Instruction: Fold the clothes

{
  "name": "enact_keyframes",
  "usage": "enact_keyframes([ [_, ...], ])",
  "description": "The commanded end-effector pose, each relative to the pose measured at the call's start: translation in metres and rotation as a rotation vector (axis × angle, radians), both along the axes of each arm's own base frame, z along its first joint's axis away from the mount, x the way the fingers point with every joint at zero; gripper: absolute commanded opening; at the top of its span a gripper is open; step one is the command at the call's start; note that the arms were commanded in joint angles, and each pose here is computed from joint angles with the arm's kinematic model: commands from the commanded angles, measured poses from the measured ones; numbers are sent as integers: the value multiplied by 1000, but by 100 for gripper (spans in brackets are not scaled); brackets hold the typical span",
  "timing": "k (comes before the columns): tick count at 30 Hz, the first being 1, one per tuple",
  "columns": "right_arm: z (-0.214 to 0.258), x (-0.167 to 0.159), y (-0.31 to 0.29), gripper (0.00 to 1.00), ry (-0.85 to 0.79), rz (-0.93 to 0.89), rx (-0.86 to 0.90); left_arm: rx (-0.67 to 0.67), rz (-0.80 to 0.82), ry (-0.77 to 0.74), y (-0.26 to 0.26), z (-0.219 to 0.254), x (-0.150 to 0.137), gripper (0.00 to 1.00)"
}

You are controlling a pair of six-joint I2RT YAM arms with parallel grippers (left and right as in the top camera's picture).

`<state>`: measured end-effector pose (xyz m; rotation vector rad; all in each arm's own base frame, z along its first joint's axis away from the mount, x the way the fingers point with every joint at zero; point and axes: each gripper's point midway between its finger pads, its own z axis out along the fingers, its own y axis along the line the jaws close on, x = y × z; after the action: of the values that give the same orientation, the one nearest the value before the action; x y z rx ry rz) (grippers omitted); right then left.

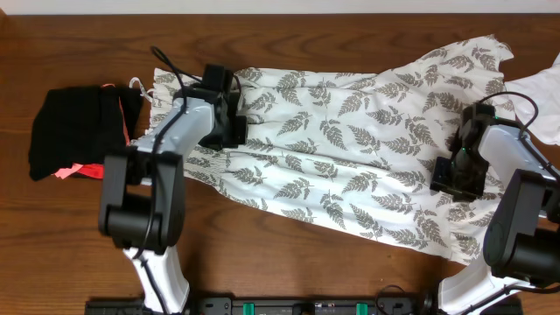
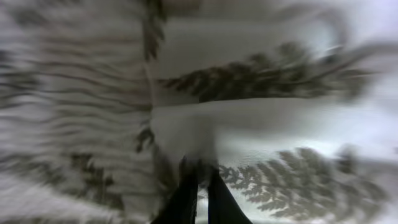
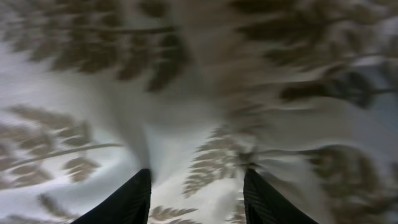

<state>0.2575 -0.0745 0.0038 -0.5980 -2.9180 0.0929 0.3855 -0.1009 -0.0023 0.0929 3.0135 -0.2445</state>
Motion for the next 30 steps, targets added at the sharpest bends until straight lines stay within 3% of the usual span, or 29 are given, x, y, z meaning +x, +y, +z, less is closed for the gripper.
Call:
enact_keyframes([
  [1, -1, -5, -21, 48, 13, -23, -82, 23, 2, 72, 3, -26, -11, 10],
  [7, -3, -9, -39, 45, 17, -71, -100, 38, 106, 180, 9, -52, -27, 9],
  [17, -15, -3, -57, 46, -1, -121, -114, 72, 304, 357, 37, -48, -61, 8],
  [23, -30, 7, -64, 47, -15, -122, -132, 95, 313, 444, 43, -43, -81, 6],
  [30, -46, 19, -68, 50, 28, -104, -110, 92, 327, 442, 42, -43, -80, 6],
])
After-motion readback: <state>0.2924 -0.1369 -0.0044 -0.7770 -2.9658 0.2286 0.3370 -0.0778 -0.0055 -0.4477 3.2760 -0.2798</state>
